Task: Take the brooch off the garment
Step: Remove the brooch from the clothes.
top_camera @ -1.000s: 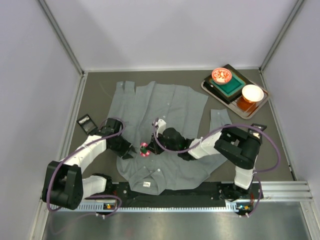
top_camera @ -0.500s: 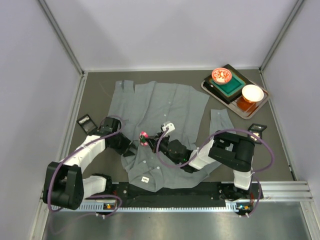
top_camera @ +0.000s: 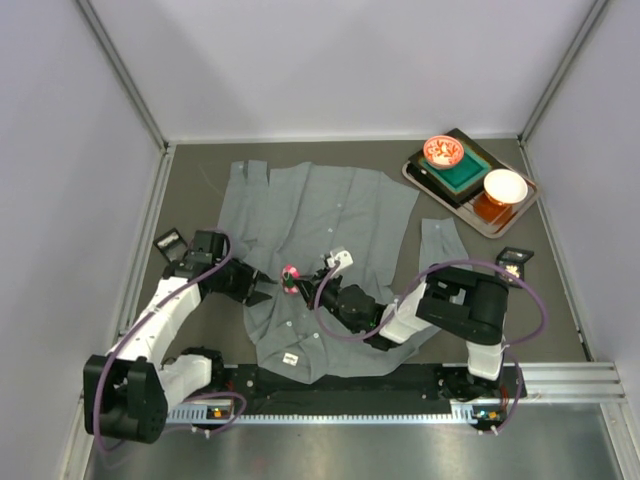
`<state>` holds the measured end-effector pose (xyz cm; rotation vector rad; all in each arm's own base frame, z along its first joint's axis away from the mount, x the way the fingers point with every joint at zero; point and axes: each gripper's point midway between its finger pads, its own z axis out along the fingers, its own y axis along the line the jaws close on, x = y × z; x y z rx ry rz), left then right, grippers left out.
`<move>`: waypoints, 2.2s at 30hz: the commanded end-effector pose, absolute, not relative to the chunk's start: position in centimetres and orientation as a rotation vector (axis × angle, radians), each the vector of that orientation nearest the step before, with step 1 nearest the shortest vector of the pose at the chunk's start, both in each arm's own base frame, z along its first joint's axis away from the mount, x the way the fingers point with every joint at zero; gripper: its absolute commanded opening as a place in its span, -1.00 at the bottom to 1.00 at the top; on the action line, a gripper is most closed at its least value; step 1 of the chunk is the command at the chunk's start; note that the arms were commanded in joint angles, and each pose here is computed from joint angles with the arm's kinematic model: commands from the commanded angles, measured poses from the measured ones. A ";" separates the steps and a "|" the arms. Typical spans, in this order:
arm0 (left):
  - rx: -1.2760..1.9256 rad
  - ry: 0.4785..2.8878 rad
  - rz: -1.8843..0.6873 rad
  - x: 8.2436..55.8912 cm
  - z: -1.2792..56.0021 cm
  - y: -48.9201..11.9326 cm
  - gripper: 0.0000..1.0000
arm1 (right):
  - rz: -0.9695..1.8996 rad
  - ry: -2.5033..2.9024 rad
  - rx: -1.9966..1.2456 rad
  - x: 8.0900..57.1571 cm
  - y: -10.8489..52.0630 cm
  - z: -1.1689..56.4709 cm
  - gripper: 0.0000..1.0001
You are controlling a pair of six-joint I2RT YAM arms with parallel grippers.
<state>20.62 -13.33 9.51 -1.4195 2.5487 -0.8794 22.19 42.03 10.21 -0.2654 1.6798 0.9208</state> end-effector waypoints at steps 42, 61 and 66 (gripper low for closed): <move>-2.069 2.236 -1.032 22.7 8.5 -15.0 -0.24 | 0.828 1.637 -0.182 21.2 42.5 13.4 -1.00; -2.046 2.247 -1.036 23.6 7.4 -16.7 -0.35 | 0.826 1.646 -0.177 21.1 42.3 13.4 -1.00; -2.047 2.242 -1.022 23.7 7.3 -16.6 -0.41 | 0.816 1.669 -0.182 21.0 42.4 13.1 -1.00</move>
